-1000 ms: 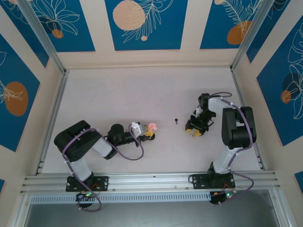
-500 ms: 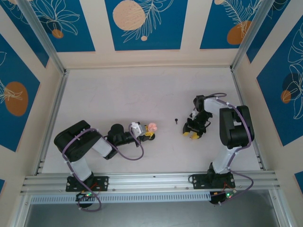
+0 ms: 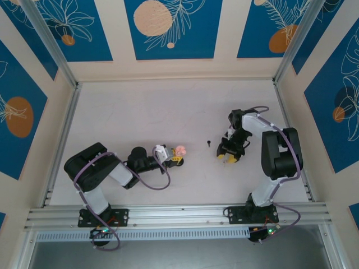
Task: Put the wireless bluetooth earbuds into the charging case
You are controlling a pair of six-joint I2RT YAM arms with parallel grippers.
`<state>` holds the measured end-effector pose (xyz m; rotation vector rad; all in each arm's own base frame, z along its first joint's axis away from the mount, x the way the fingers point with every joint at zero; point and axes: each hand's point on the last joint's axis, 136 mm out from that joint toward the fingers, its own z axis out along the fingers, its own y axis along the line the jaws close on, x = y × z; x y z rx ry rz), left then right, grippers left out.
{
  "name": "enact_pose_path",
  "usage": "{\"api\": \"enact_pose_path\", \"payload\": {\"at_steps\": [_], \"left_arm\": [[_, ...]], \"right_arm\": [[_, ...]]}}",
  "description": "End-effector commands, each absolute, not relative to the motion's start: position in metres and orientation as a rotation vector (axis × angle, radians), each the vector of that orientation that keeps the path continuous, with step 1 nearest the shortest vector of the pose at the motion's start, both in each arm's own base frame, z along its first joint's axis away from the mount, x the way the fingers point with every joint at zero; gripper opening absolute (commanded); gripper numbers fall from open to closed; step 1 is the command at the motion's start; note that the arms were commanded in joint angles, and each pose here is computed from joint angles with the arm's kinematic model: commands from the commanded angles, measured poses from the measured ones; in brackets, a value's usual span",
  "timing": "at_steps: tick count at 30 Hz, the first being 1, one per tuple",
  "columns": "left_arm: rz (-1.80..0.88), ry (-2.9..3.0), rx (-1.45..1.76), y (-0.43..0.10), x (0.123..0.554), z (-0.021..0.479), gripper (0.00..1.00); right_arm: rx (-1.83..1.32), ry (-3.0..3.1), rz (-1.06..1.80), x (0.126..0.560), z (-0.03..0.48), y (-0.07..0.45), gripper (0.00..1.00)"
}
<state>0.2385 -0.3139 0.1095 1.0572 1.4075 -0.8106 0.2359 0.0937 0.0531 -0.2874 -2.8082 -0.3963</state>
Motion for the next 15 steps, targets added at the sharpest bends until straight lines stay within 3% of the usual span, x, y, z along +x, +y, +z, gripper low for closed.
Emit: {"api": "enact_pose_path", "payload": {"at_steps": [1,15], "left_arm": [[-0.813,1.350,1.069,-0.318,0.233,0.119,0.06],[-0.803,1.350,1.062,-0.318,0.234,0.120,0.06]], "right_arm": [[-0.270,-2.823,-0.324,0.235,0.069,0.083,0.45],[-0.234,-2.782,-0.335,0.242,0.039,0.087,0.42]]}}
